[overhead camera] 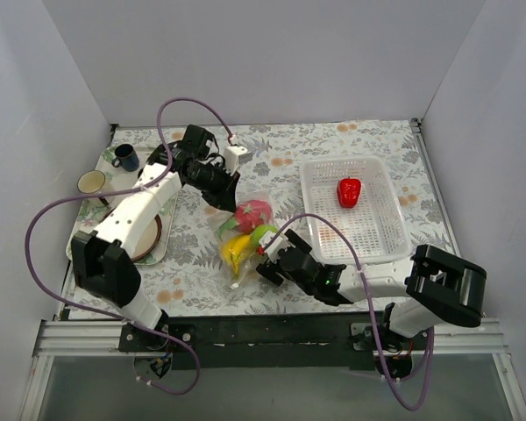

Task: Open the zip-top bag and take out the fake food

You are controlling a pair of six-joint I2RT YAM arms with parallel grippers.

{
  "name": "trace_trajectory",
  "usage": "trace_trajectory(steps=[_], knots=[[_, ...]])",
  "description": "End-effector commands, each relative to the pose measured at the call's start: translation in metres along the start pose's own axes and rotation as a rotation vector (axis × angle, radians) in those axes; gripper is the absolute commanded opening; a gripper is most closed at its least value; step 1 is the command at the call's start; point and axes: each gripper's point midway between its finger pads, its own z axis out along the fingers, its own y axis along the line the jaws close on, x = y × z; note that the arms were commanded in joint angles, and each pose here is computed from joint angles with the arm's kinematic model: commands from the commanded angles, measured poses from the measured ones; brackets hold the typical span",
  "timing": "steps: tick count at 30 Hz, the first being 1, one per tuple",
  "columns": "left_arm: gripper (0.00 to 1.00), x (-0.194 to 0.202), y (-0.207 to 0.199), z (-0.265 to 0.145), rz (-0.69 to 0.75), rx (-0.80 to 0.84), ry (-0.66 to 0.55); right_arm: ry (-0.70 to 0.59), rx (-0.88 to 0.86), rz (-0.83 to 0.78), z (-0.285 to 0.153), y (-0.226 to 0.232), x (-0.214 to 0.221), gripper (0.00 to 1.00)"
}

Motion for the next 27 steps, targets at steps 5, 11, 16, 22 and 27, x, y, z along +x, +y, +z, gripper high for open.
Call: trace_trajectory(steps=[5, 11, 16, 22, 27], knots=[[0.00, -0.114, -0.029, -0.070, 0.167, -0.093, -0.304, -0.064, 0.035, 0.046, -0.010, -0.013, -0.016, 0.98], [0.00, -0.107, -0.046, -0.076, 0.187, -0.085, -0.314, -0.058, 0.002, 0.055, -0.011, -0.006, -0.015, 0.97], [0.00, -0.091, -0.038, -0.062, 0.250, -0.188, -0.251, -0.054, -0.003, 0.051, -0.014, -0.008, -0.015, 0.97], [0.00, -0.101, -0.010, -0.069, 0.254, -0.321, -0.321, -0.055, -0.010, 0.052, -0.017, -0.008, -0.015, 0.97], [0.00, -0.092, -0.011, -0.057, 0.273, -0.267, -0.241, -0.069, -0.025, 0.053, -0.020, -0.008, -0.022, 0.97]])
